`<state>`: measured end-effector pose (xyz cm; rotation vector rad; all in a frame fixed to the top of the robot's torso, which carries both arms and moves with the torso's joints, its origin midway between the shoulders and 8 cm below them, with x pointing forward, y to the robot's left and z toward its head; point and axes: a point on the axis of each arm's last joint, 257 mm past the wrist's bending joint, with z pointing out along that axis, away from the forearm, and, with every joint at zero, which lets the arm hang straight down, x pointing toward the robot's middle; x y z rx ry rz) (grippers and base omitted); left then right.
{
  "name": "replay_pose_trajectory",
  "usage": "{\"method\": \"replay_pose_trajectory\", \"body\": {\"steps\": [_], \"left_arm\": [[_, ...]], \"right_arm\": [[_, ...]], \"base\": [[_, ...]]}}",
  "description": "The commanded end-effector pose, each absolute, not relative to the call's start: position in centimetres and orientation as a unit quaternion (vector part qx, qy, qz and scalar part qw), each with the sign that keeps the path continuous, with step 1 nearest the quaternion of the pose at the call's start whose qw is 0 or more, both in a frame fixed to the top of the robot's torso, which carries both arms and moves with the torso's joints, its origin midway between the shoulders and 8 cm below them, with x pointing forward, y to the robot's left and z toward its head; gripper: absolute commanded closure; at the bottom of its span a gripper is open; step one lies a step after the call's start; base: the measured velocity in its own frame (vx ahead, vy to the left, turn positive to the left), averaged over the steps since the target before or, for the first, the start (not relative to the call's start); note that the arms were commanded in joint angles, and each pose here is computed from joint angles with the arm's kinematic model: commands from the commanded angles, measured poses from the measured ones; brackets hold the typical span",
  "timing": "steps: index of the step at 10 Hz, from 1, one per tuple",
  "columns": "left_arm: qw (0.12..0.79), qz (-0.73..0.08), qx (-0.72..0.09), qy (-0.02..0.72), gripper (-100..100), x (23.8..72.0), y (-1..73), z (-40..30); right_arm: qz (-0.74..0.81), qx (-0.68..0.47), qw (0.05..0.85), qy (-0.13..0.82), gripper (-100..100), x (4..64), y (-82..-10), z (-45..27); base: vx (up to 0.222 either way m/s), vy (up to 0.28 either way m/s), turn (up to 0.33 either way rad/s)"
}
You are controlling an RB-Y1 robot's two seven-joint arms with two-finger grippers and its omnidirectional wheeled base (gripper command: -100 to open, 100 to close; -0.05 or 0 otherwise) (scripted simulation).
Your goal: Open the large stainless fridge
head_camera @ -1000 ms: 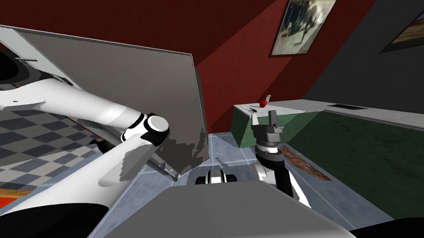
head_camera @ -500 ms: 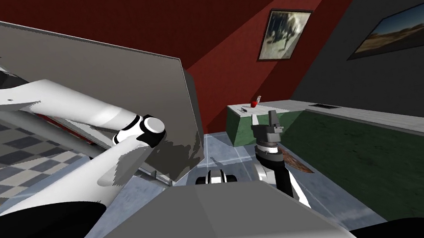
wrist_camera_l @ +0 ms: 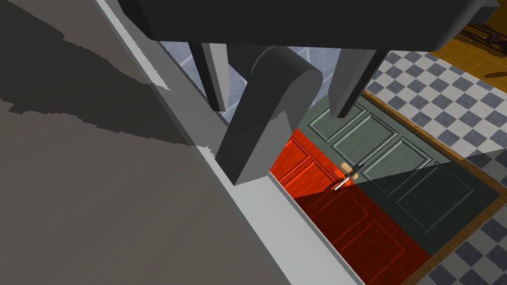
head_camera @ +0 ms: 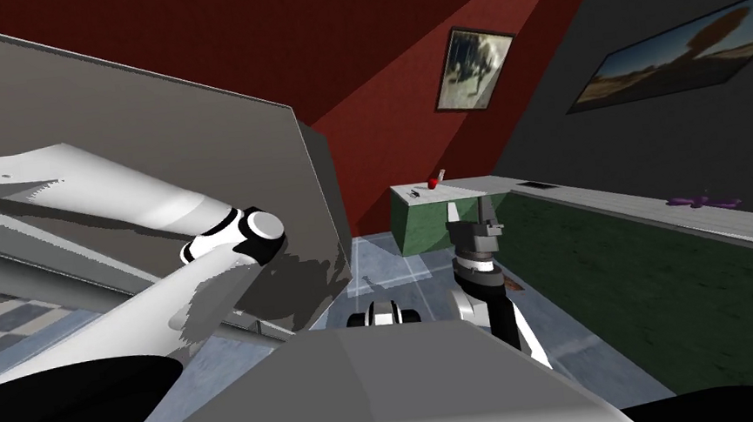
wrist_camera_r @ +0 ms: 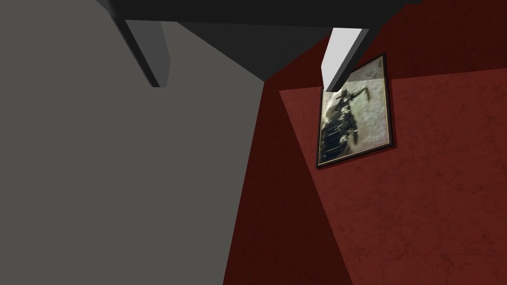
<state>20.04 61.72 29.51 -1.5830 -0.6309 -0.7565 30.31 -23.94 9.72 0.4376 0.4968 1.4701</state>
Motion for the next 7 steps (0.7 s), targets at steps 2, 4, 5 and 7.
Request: {"method": "replay_pose_trajectory", "body": {"steps": [2, 4, 5, 7], "left_arm": [[0.610, -0.288, -0.669, -0.312, 100, 17.5, 62.2, 29.1], [0.618, -0.264, -0.660, -0.337, 100, 15.8, 62.2, 28.9], [0.618, -0.257, -0.659, -0.343, 100, 15.4, 62.1, 28.7], [0.625, -0.235, -0.648, -0.365, 100, 13.9, 62.0, 28.7]], "right_arm": [[0.658, 0.196, 0.692, 0.222, 0, 30.3, -23.9, 9.7], [0.658, 0.196, 0.692, 0.222, 0, 30.3, -23.9, 9.7], [0.658, 0.196, 0.692, 0.222, 0, 30.3, -23.9, 9.7], [0.658, 0.196, 0.692, 0.222, 0, 30.3, -23.9, 9.7]], "base": [[-0.029, -0.097, -0.202], [-0.031, -0.101, -0.135], [-0.022, -0.090, -0.084], [-0.007, -0.084, -0.119]]}}
